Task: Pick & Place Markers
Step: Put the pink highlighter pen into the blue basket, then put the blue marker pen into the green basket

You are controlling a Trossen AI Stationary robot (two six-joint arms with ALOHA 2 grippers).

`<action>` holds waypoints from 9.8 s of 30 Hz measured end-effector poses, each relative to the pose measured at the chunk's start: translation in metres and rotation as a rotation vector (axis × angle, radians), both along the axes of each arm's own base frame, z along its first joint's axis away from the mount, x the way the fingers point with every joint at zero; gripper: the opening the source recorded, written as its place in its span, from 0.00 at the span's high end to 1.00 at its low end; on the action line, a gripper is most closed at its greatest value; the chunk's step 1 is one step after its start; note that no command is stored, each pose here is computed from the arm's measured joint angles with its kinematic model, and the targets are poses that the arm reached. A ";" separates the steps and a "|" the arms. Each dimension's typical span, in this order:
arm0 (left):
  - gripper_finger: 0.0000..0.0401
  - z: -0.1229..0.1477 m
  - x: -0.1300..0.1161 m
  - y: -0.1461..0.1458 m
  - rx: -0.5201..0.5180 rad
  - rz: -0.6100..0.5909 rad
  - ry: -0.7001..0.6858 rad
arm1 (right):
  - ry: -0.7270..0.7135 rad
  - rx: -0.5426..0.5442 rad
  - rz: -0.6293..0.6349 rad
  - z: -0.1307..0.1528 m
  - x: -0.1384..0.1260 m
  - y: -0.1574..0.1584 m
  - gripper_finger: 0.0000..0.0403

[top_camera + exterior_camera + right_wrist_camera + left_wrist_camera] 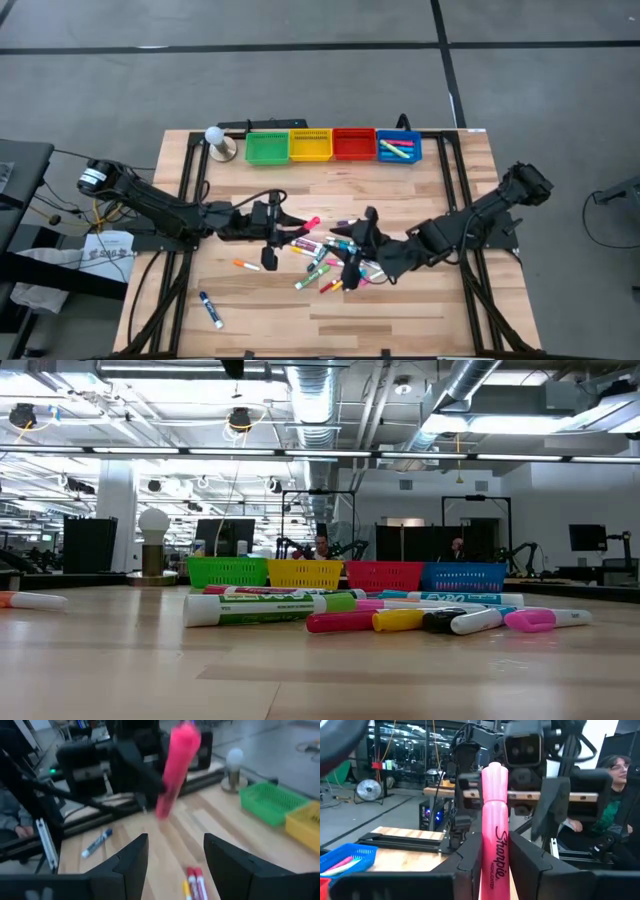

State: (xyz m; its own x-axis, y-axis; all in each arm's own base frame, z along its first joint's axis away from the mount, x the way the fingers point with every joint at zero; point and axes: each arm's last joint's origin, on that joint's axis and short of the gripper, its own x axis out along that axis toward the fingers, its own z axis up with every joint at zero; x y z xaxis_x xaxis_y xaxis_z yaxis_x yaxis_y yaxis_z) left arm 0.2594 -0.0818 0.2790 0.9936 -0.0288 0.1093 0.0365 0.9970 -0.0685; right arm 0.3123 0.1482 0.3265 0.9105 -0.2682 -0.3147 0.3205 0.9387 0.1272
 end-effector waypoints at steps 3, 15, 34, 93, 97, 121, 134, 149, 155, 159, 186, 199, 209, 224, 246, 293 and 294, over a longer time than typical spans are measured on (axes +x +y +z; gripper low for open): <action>0.80 0.000 0.000 -0.001 -0.001 -0.005 0.001 | -0.012 -0.021 -0.006 0.002 0.004 -0.005 0.55; 0.80 0.000 0.000 -0.001 -0.002 -0.005 -0.003 | 0.005 -0.002 0.001 0.001 0.011 -0.021 0.55; 0.79 -0.018 0.014 -0.007 0.004 -0.035 0.028 | -0.096 0.004 0.079 0.013 0.023 -0.035 0.55; 0.35 0.003 -0.019 0.011 0.080 -0.002 0.157 | 0.034 0.071 0.094 0.000 0.028 -0.060 0.87; 0.36 0.010 -0.035 0.015 0.074 -0.009 0.199 | 0.147 0.074 0.011 -0.011 0.026 -0.076 0.87; 0.46 0.013 -0.077 0.035 0.200 0.281 0.363 | 0.697 0.032 -0.531 -0.042 -0.029 -0.282 0.87; 0.47 0.013 -0.075 0.054 0.193 0.461 0.372 | 0.923 0.037 -0.598 -0.049 -0.083 -0.353 0.87; 0.47 0.013 -0.074 0.058 0.155 0.482 0.368 | 1.193 0.116 -0.540 -0.107 -0.076 -0.375 0.85; 0.47 0.013 -0.074 0.057 0.137 0.483 0.364 | 1.256 0.131 -0.523 -0.119 -0.073 -0.375 0.73; 0.47 0.013 -0.074 0.057 0.129 0.477 0.362 | 1.245 0.124 -0.524 -0.118 -0.072 -0.375 0.67; 0.47 -0.008 -0.080 0.051 -0.075 0.232 0.576 | 0.815 0.042 -0.556 -0.056 -0.039 -0.310 0.56; 0.47 -0.031 -0.099 0.036 -0.217 0.066 0.889 | 0.684 -0.025 -0.311 -0.050 0.000 -0.240 0.55; 0.47 -0.039 -0.115 0.016 -0.155 -0.136 1.053 | 0.636 -0.080 -0.146 -0.047 0.013 -0.185 0.58; 0.47 -0.058 -0.124 -0.016 0.092 -0.306 1.211 | 0.601 -0.094 -0.014 -0.046 0.016 -0.130 0.58; 0.47 -0.096 -0.125 -0.055 0.284 -0.431 1.424 | 0.587 -0.070 0.040 -0.046 0.014 -0.111 0.58; 0.47 -0.140 -0.164 -0.126 0.548 -0.617 1.366 | 0.584 -0.033 0.043 -0.047 0.015 -0.112 0.58; 0.47 -0.141 -0.163 -0.126 0.560 -0.600 1.360 | 0.584 -0.033 0.043 -0.047 0.015 -0.112 0.58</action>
State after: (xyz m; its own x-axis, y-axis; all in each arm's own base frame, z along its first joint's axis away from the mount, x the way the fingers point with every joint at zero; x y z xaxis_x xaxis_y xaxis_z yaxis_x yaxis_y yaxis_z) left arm 0.0963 -0.2080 0.1376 0.1675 -0.1652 -0.9719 0.6373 0.7704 -0.0212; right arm 0.3271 0.0363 0.2797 0.5990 -0.2529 -0.7598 0.2900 0.9529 -0.0886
